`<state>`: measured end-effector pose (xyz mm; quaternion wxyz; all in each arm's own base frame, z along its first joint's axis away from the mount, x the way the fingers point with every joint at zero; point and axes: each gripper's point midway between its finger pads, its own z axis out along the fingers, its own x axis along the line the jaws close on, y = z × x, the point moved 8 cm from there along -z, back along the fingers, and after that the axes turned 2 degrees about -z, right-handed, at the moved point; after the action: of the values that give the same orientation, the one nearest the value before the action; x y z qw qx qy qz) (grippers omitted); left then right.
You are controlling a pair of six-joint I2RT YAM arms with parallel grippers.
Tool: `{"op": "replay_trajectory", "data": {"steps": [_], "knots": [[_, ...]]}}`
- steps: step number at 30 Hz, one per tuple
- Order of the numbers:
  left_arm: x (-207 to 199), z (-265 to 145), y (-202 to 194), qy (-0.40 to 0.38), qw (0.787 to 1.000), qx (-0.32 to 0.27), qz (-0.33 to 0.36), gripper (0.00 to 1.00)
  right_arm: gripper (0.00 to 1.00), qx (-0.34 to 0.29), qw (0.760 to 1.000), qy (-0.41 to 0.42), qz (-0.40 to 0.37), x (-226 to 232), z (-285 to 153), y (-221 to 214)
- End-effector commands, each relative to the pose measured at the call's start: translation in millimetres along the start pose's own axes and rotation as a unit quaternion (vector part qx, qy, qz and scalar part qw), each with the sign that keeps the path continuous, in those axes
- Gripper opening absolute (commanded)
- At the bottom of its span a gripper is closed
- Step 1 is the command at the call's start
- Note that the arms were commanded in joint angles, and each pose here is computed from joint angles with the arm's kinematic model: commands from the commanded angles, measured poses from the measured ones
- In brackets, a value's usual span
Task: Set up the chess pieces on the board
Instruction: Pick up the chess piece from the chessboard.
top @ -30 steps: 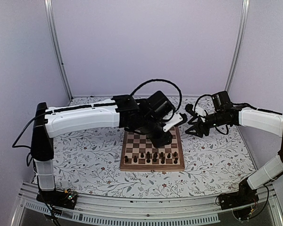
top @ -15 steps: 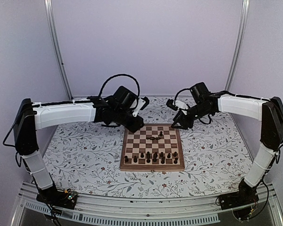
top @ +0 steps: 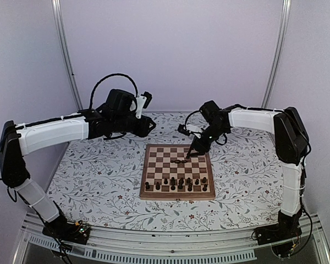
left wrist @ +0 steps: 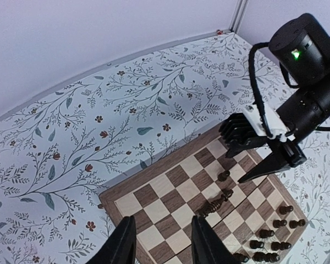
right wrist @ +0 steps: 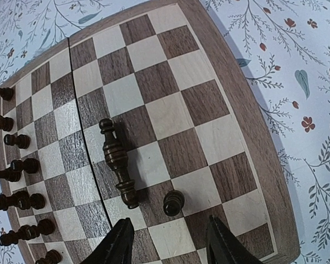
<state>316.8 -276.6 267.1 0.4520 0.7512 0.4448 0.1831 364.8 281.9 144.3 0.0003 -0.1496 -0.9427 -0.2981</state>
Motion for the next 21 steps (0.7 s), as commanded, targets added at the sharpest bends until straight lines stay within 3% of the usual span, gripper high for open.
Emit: {"op": "replay_trajectory", "data": {"steps": [1,8,14,21], "knots": [[-3,-3,5,-0.009,1.0,-0.01,-0.003,0.36,0.48,0.017,1.0,0.016,0.014,0,7,-1],[-4,-1,4,-0.014,1.0,-0.007,-0.002,0.36,0.47,0.026,0.999,0.021,0.027,-4,20,2],[-4,1,3,-0.017,1.0,-0.001,0.0,0.36,0.39,0.033,0.999,0.017,0.035,-9,27,2],[-4,1,2,-0.018,1.0,0.003,0.001,0.36,0.13,0.033,0.999,0.02,0.038,-10,28,4]]}}
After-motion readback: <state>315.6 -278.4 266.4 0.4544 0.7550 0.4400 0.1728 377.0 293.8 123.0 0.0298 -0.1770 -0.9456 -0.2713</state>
